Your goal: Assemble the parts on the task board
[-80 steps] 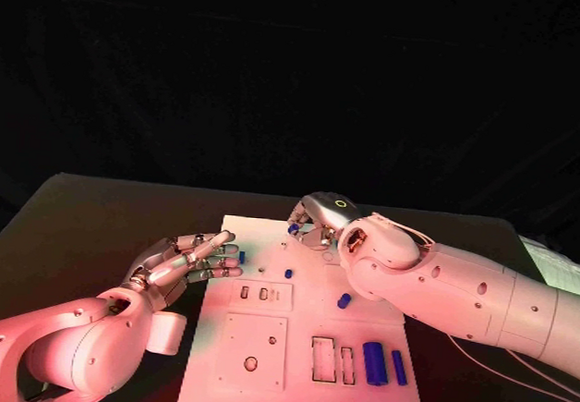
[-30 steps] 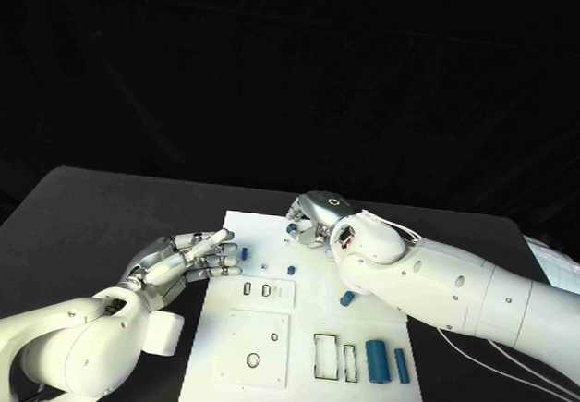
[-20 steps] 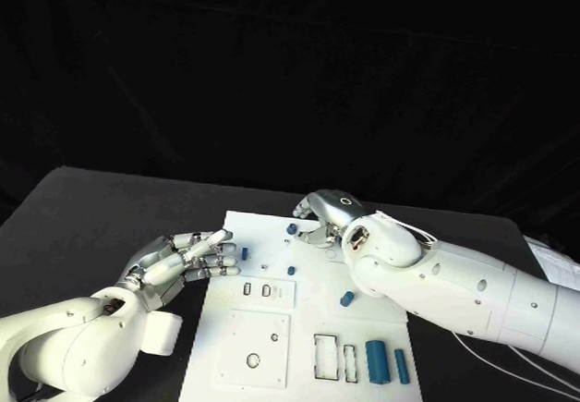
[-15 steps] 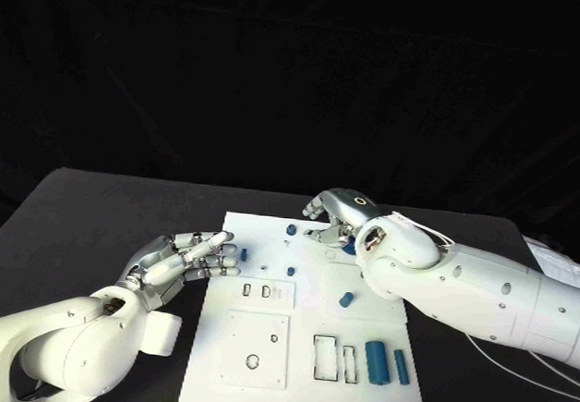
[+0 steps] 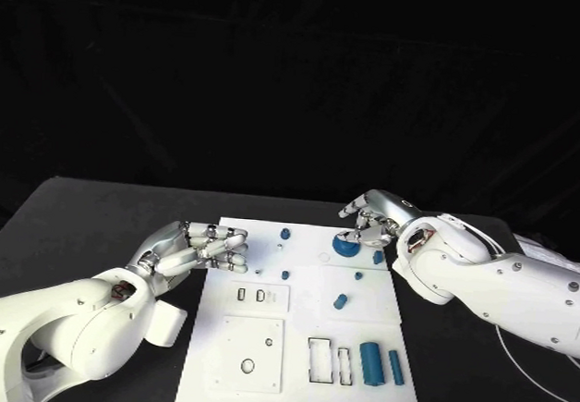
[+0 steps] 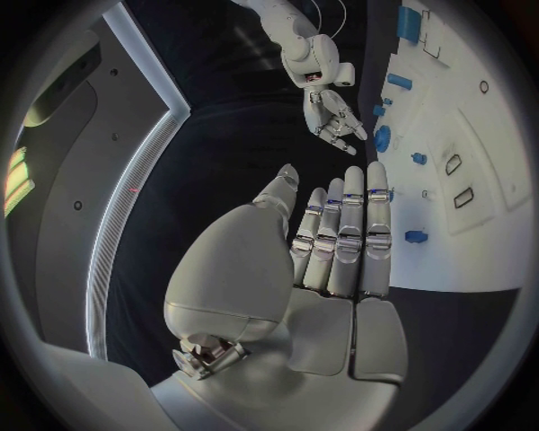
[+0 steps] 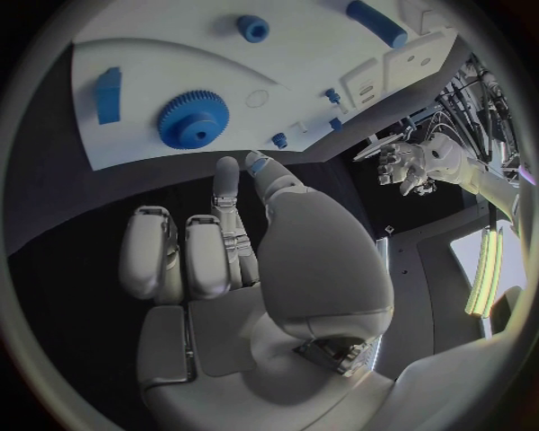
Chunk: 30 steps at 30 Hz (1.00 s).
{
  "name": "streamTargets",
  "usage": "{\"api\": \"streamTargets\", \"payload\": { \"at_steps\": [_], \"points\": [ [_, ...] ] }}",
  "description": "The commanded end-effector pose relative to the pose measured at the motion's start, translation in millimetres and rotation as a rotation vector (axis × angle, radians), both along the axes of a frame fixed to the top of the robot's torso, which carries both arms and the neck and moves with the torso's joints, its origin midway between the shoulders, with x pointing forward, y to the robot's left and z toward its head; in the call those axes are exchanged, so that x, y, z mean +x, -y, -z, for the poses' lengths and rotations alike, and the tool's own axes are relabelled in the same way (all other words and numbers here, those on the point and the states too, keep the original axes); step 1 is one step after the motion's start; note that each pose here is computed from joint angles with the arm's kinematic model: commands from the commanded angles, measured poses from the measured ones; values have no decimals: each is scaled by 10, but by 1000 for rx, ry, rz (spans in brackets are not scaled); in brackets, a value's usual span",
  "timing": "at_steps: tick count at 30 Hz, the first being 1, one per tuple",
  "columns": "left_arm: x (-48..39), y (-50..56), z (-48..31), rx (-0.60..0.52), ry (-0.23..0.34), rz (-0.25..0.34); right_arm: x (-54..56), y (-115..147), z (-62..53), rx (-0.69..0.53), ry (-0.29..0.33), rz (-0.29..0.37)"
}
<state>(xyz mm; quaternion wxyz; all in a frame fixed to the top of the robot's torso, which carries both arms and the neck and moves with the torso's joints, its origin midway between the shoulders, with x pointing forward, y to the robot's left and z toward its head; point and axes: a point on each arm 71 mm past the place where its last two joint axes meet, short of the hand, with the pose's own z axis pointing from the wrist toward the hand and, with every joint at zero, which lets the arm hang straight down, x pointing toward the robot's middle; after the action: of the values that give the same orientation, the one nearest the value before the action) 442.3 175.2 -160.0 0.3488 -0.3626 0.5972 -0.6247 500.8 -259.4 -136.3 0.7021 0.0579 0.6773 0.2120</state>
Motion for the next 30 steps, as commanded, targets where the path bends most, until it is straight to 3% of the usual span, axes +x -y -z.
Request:
{"api": "streamTargets", "payload": {
  "at_steps": [1,6,17,30],
  "points": [
    [23,52,-55,52,24,40,22,88,71,7,-94,34],
    [58,71,-100,44,24,33,47,152,118,-18,-126,58],
    [84,48,-112,18,5,10,36,166,313,-65,-171,69],
    [92,38,-108,12,0,6,56,106,349,-68,-156,67]
  ]
}}
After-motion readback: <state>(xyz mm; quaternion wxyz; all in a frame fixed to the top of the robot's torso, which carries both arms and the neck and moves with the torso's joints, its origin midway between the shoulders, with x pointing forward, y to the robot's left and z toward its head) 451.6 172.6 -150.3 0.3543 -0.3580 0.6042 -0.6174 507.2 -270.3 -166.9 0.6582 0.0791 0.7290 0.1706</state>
